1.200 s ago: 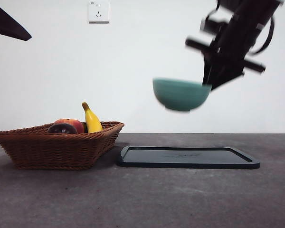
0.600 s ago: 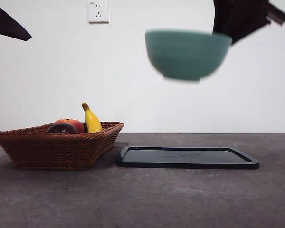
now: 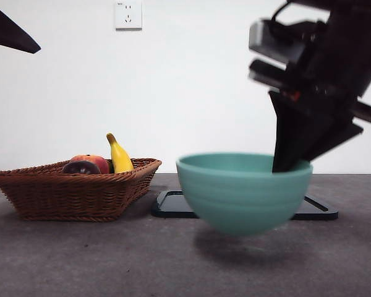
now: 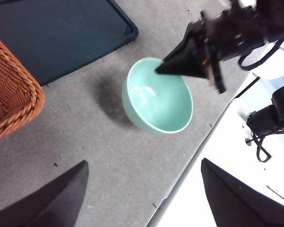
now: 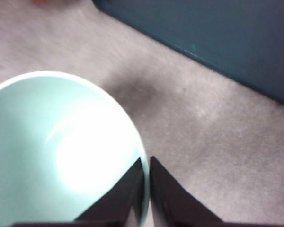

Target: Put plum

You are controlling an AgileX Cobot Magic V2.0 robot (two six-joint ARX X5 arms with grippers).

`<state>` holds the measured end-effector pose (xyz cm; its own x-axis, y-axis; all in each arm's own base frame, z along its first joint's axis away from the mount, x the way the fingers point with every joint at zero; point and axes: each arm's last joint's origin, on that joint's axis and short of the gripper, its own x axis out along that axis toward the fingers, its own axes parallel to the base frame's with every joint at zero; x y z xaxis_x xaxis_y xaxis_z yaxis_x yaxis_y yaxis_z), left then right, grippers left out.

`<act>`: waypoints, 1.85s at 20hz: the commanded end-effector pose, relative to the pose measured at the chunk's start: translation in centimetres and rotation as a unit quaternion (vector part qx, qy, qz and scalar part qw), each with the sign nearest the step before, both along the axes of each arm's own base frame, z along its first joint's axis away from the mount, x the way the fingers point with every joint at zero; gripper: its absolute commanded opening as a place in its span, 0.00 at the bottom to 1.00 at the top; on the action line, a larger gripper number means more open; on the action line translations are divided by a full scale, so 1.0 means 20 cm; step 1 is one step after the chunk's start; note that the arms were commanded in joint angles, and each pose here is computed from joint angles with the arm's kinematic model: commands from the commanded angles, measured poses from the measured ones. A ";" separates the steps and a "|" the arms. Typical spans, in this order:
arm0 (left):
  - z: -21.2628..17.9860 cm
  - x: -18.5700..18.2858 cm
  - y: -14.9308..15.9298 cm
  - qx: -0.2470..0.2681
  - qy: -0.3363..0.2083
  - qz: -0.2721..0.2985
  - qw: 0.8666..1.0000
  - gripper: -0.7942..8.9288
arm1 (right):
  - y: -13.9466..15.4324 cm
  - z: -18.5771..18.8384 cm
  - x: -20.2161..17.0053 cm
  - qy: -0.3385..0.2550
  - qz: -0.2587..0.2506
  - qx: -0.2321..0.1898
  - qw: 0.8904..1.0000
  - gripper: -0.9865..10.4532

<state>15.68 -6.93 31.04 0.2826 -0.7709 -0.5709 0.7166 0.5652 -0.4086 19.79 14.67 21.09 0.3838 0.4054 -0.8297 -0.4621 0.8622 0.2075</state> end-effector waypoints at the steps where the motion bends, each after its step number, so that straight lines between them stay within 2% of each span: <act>1: 0.01 0.00 -0.01 -0.002 -0.010 -0.009 1.000 0.47 | 0.03 -0.03 0.02 0.003 0.002 0.002 1.000 0.09; 11: 0.01 0.00 -0.01 -0.001 -0.009 -0.009 1.000 0.47 | 0.07 -0.13 0.04 0.030 0.008 -0.022 0.999 0.10; 12: 0.01 0.00 -0.01 -0.001 -0.009 -0.009 1.000 0.47 | 0.07 -0.13 0.04 0.030 0.007 -0.023 0.999 0.12; 15: 0.01 0.00 -0.01 -0.001 -0.009 -0.009 1.000 0.47 | 0.07 -0.13 0.04 0.032 0.001 -0.020 0.999 0.29; 18: 0.01 0.00 -0.01 -0.001 -0.009 -0.009 1.000 0.47 | 0.06 -0.11 0.03 0.026 0.000 -0.015 1.000 0.30; 24: 0.01 0.00 -0.01 -0.001 -0.009 -0.009 1.000 0.47 | 0.01 0.14 -0.03 -0.043 -0.001 0.018 0.999 0.30; 31: 0.01 0.00 -0.01 -0.001 -0.009 -0.009 1.000 0.47 | -0.12 0.45 -0.21 -0.124 0.013 0.088 0.988 0.30; 34: 0.01 0.00 -0.01 -0.001 -0.008 -0.009 1.000 0.47 | -0.19 0.51 -0.31 -0.119 0.043 0.123 0.984 0.30; 37: 0.01 0.00 -0.01 0.000 -0.005 -0.009 1.000 0.47 | -0.24 0.53 -0.41 -0.086 0.074 0.142 0.983 0.30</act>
